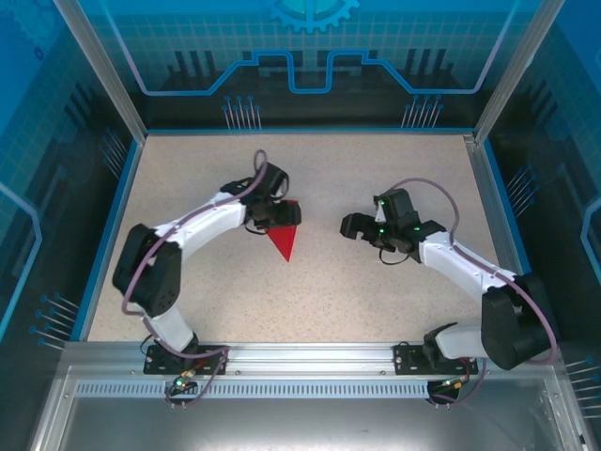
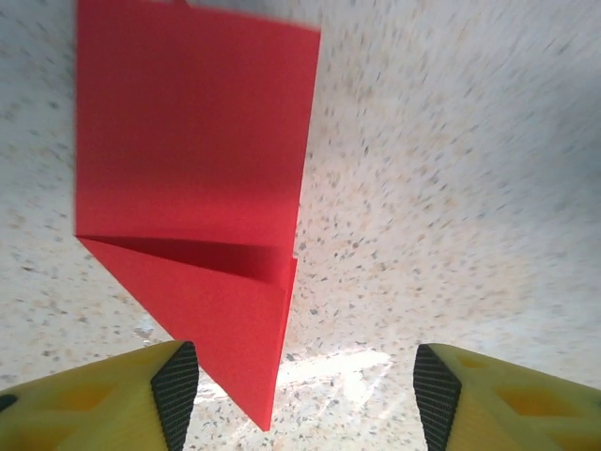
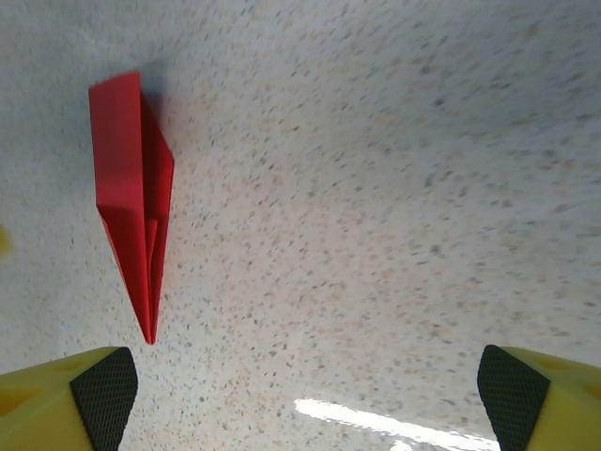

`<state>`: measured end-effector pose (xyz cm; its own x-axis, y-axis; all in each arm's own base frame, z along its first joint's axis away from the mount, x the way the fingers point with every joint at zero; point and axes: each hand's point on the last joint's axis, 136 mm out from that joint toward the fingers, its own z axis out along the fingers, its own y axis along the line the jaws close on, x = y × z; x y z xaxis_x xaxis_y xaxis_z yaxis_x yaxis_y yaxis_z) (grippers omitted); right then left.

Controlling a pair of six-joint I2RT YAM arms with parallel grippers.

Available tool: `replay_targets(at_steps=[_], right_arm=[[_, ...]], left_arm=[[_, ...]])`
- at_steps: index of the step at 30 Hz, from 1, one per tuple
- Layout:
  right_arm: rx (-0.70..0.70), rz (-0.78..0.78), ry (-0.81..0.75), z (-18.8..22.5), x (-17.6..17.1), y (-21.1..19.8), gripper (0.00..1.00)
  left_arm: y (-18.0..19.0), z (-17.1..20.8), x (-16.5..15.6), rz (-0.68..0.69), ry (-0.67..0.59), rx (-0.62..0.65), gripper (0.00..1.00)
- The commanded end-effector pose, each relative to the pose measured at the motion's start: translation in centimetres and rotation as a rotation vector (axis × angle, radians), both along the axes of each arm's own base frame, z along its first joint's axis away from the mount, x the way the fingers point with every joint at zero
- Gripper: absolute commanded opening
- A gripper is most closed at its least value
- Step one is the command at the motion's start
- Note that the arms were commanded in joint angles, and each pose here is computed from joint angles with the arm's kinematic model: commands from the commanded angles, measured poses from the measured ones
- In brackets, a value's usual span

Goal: Fold a paper plane with a square sheet of paper (pick it up from the middle)
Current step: Turn over the paper at the center of the table, then move the paper to the center of the table.

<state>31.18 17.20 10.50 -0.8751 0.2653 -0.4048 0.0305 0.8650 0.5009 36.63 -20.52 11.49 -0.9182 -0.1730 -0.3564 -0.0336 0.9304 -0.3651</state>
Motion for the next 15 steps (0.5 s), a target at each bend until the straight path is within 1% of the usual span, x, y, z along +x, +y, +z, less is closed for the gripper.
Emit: replay_targets(at_steps=[1, 3, 5, 11, 15], right_arm=[[-0.041, 0.045, -0.023, 0.8, 0.6, 3.4, 0.95], [-0.052, 0.086, -0.022, 0.9, 0.8, 6.0, 0.93], [-0.050, 0.149, -0.021, 1.0, 0.9, 9.4, 0.87], [-0.049, 0.295, -0.021, 0.8, 0.7, 18.0, 0.75], [-0.051, 0.315, 0.021, -0.9, 0.9, 21.1, 0.71]], left_arm=[[1.1, 2.3, 0.3, 0.055, -0.036, -0.147, 0.71], [3.5, 1.9, 0.3, 0.130, -0.036, -0.138, 0.75], [5.9, 1.3, 0.1, 0.206, -0.029, -0.133, 0.80], [11.2, -0.5, -1.2, 0.369, -0.012, -0.125, 0.92], [13.7, -1.0, -2.0, 0.460, -0.018, -0.126, 0.95]])
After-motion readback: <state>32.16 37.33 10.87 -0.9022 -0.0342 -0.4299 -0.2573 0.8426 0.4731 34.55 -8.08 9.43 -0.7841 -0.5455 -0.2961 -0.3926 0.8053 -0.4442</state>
